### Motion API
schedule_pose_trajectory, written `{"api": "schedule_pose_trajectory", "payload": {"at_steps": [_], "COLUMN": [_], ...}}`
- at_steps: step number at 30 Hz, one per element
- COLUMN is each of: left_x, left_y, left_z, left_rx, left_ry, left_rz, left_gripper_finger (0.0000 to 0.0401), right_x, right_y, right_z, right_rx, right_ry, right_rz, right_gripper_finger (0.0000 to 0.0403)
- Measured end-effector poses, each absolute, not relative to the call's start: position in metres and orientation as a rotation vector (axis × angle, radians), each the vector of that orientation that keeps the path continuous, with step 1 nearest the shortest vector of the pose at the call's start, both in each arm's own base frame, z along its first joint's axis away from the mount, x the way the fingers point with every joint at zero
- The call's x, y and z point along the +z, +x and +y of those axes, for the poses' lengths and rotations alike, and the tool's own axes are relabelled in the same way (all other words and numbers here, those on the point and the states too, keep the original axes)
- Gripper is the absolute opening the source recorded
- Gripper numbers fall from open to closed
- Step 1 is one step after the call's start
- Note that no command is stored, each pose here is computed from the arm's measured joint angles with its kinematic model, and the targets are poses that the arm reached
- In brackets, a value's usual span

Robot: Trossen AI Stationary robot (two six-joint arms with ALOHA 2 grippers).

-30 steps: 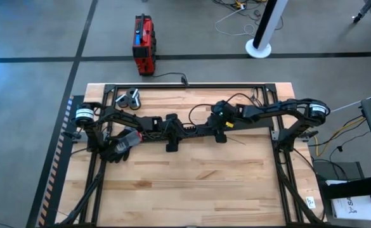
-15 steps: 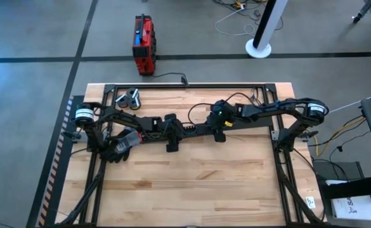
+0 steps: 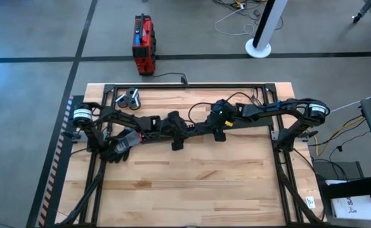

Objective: Ziptie cables
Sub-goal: Close the black cable duct

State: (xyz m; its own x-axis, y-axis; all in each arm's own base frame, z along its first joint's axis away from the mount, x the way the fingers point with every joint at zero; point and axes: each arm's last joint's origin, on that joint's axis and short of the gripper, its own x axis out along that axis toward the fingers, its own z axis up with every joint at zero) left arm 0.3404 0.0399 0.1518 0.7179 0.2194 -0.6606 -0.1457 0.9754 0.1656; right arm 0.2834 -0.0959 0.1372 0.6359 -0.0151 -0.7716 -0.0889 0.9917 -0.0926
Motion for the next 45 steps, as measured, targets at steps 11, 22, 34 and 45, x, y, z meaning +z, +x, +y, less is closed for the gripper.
{"api": "schedule_pose_trajectory", "payload": {"at_steps": [11,22,34,45], "left_x": [0.153,0.151,0.118,0.096], "left_y": [0.357,0.355,0.367,0.38], "left_z": [0.045,0.07,0.075,0.079], "left_rx": [0.209,0.174,0.154,0.14], "left_ry": [0.039,-0.057,-0.054,-0.028], "left_rz": [0.547,0.522,0.557,0.626], "left_gripper_finger": [0.0326,0.033,0.0331,0.0279], "right_x": [0.138,0.138,0.139,0.138], "right_y": [0.284,0.284,0.285,0.284], "right_z": [-0.096,-0.096,-0.096,-0.095], "right_rx": [0.048,0.055,0.055,0.079], "right_ry": [-0.129,-0.129,-0.132,-0.136], "right_rz": [0.872,0.866,0.859,0.869], "right_gripper_finger": [0.0219,0.0219,0.0218,0.0218]}}
